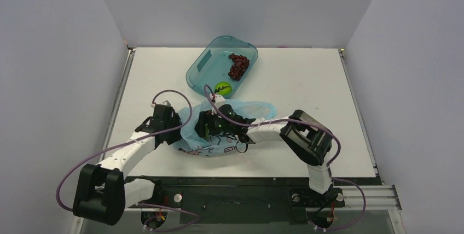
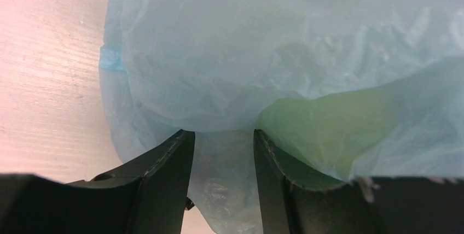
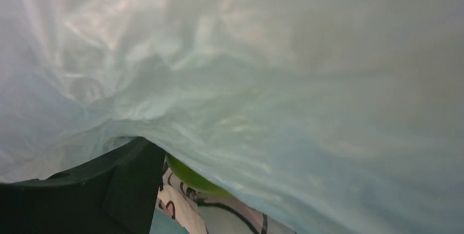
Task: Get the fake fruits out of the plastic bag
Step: Take out the fake fruit from the plastic bag, then move the plastic bag to the center of the board.
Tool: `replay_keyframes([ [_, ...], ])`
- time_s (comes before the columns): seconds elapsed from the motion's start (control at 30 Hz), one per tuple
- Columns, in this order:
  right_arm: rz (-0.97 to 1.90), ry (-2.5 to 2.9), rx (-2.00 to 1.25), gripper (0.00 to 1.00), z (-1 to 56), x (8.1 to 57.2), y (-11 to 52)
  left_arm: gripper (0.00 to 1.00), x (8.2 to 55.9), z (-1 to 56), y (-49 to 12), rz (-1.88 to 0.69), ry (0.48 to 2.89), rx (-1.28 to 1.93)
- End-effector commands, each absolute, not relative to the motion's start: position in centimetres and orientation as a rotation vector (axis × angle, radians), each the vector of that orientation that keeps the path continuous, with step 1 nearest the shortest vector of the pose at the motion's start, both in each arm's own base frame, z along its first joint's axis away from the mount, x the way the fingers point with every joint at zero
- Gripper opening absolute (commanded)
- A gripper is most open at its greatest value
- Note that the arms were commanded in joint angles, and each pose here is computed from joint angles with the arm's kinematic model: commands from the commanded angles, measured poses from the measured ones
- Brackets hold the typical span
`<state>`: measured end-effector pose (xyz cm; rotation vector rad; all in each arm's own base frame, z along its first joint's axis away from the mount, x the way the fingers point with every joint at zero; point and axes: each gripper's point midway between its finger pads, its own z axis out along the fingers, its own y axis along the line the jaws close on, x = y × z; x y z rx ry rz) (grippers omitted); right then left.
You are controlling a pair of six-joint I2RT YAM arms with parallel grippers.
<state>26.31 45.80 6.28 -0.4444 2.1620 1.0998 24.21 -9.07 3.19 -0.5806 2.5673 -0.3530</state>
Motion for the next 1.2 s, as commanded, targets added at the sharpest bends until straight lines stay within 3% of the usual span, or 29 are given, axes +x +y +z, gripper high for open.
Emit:
replay_keyframes([
  [0.0,1.003,2.14,-0.441,0.16,10.6,26.3,43.5,0.42,24.9,4.5,-8.8,-0.385,2.489,-0.591],
  [0.37,0.602,2.151,-0.478,0.06,12.3,27.1,35.7,0.43,23.6,3.3,-7.6,-0.365,2.468,-0.645],
  [0.6,0.454,2.142,-0.482,0.0,13.6,26.9,31.2,0.49,24.2,10.1,-8.1,-0.46,2.351,-0.603],
  [0.83,0.506,2.032,-0.411,0.0,19.4,26.9,28.6,0.53,22.9,17.8,-8.2,-0.539,2.215,-0.539],
  [0.97,0.557,1.968,-0.363,0.0,22.8,27.2,28.2,0.53,21.8,21.1,-9.8,-0.696,2.133,-0.491],
  [1.07,0.603,1.93,-0.341,0.0,25.4,27.6,28.4,0.54,20.8,23.2,-13.7,-0.99,2.079,-0.372],
  [1.17,0.63,1.89,-0.326,0.0,27.4,28.0,28.4,0.54,19.2,22.5,-16.4,-1.072,2.141,-0.278],
])
